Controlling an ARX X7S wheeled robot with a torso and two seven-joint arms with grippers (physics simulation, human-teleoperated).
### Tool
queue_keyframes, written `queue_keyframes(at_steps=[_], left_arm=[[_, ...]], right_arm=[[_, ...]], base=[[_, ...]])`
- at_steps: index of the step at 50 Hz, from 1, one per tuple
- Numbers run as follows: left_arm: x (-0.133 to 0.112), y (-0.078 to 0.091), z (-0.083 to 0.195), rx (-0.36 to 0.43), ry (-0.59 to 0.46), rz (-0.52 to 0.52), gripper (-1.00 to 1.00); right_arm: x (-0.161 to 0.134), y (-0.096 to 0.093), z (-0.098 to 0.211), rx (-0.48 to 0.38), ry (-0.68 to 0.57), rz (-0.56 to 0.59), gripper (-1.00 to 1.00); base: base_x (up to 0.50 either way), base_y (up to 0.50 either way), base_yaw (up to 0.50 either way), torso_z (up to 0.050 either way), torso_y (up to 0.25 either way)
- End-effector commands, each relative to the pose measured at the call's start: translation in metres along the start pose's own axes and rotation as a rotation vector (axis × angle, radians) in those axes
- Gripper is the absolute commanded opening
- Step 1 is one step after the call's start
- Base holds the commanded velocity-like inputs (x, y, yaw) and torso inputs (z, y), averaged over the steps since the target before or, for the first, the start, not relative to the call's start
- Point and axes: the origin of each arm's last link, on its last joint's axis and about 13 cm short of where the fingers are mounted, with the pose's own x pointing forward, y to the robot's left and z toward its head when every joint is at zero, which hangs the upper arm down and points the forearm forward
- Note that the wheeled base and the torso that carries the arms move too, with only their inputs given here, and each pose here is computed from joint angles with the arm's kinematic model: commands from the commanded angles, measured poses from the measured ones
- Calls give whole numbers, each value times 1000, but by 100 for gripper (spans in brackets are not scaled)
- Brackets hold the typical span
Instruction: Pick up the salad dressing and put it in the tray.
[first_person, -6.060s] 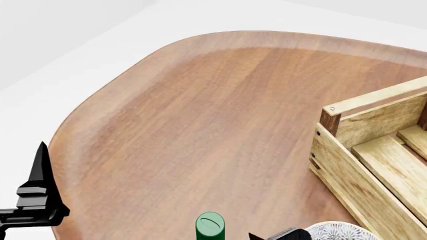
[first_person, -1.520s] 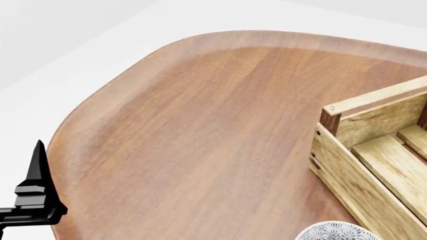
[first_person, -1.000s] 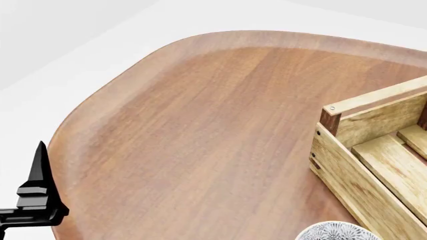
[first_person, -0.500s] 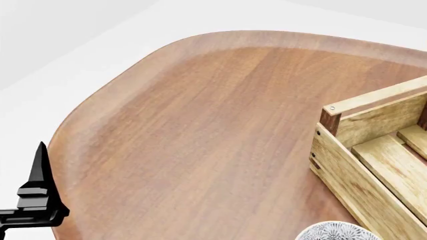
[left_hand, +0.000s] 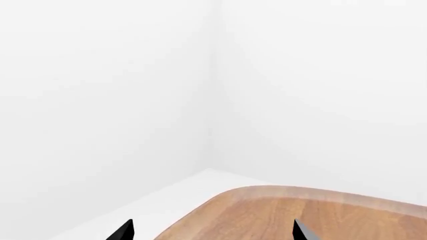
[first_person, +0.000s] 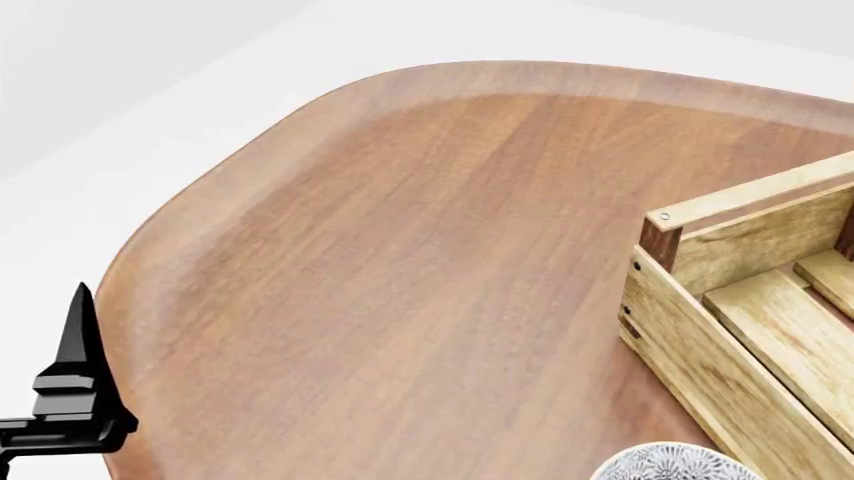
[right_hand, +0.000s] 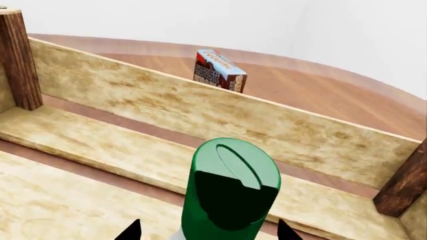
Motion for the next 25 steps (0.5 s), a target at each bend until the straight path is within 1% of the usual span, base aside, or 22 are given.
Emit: queue_keyframes(at_steps=[1, 6, 8, 12, 14, 15, 19, 20, 22, 24, 25], left_arm=[[0, 0, 1, 1, -1, 0, 100], [0, 0, 1, 1, -2, -1, 100], [1, 0, 1, 1, -3, -1, 100], [1, 0, 2, 1, -6, -1, 100], [0, 0, 2, 0, -6, -1, 100], [0, 0, 2, 0, -6, 0, 100], [0, 0, 4, 3, -11, 1, 100], [0, 1, 4, 4, -11, 3, 100], [0, 1, 4, 4, -13, 4, 100], [0, 1, 5, 3, -14, 4, 100], [0, 1, 5, 2, -15, 5, 100]], right_arm=[[0, -1, -1, -7, -4, 0, 100], [0, 0, 0, -14, -14, 5, 100], [2, -1, 5, -31, -40, 11, 100], [2, -3, 5, -59, -55, 9, 100], [2, -2, 3, -108, -56, 6, 100], [1, -2, 0, -98, -73, 8, 100], [3, -3, 18, -83, -157, 29, 100], [-3, -5, 17, -85, -156, 31, 100], [-12, -8, 36, -60, -235, 41, 100], [-20, -10, 47, -49, -274, 51, 100], [-27, -13, 56, -50, -314, 54, 100]], base=[[0, 0, 0, 0, 0], [0, 0, 0, 0, 0], [0, 0, 0, 0, 0], [0, 0, 0, 0, 0], [0, 0, 0, 0, 0], [0, 0, 0, 0, 0], [0, 0, 0, 0, 0], [0, 0, 0, 0, 0], [0, 0, 0, 0, 0], [0, 0, 0, 0, 0], [0, 0, 0, 0, 0]])
